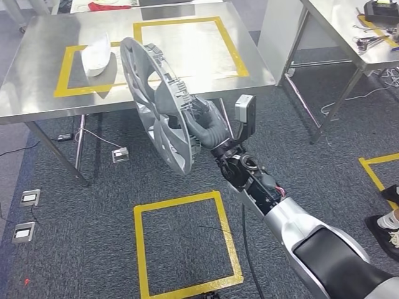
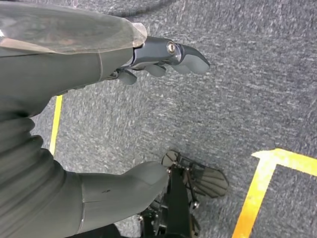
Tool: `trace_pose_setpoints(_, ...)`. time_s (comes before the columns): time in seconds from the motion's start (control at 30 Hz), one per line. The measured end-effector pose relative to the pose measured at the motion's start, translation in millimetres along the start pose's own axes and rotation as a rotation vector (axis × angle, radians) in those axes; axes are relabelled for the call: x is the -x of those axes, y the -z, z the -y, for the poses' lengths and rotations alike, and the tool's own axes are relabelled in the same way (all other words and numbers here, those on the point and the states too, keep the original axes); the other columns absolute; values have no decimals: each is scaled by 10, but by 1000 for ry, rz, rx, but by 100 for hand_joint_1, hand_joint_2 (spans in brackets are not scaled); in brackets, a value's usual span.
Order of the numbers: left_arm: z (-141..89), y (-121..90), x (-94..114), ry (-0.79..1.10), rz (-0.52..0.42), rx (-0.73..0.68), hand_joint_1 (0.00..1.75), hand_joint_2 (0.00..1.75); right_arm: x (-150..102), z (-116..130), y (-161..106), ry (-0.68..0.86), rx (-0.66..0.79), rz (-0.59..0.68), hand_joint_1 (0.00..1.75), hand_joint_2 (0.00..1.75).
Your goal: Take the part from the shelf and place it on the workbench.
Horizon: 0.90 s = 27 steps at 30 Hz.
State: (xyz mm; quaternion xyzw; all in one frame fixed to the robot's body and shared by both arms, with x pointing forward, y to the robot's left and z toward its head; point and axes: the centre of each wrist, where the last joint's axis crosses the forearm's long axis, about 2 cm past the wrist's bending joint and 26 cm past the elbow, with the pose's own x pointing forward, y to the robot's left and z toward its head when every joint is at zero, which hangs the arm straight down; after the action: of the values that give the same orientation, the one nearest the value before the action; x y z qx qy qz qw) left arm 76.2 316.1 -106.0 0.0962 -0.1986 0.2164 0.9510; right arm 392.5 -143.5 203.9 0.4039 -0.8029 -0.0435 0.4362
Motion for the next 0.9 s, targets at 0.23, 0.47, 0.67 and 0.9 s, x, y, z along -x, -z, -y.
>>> trace_pose_setpoints(0.23, 11, -3, 7, 0, -1, 2, 0, 175, -4, 3, 14, -1, -1, 2, 175, 175)
trace_pose_setpoints(0.47, 8, -3, 6, 2, -1, 2, 0, 175, 10, -28, 23, 7, -4, 2, 175, 175)
trace_pose_setpoints(0.67, -4, -1, 6, 5, -1, 1, 0, 175, 14, -28, 16, 8, -2, 3, 175, 175)
trace_pose_setpoints(0.9, 2, -2, 5, 7, -2, 4, 0, 175, 6, -17, 17, 5, 7, 8, 175, 175)
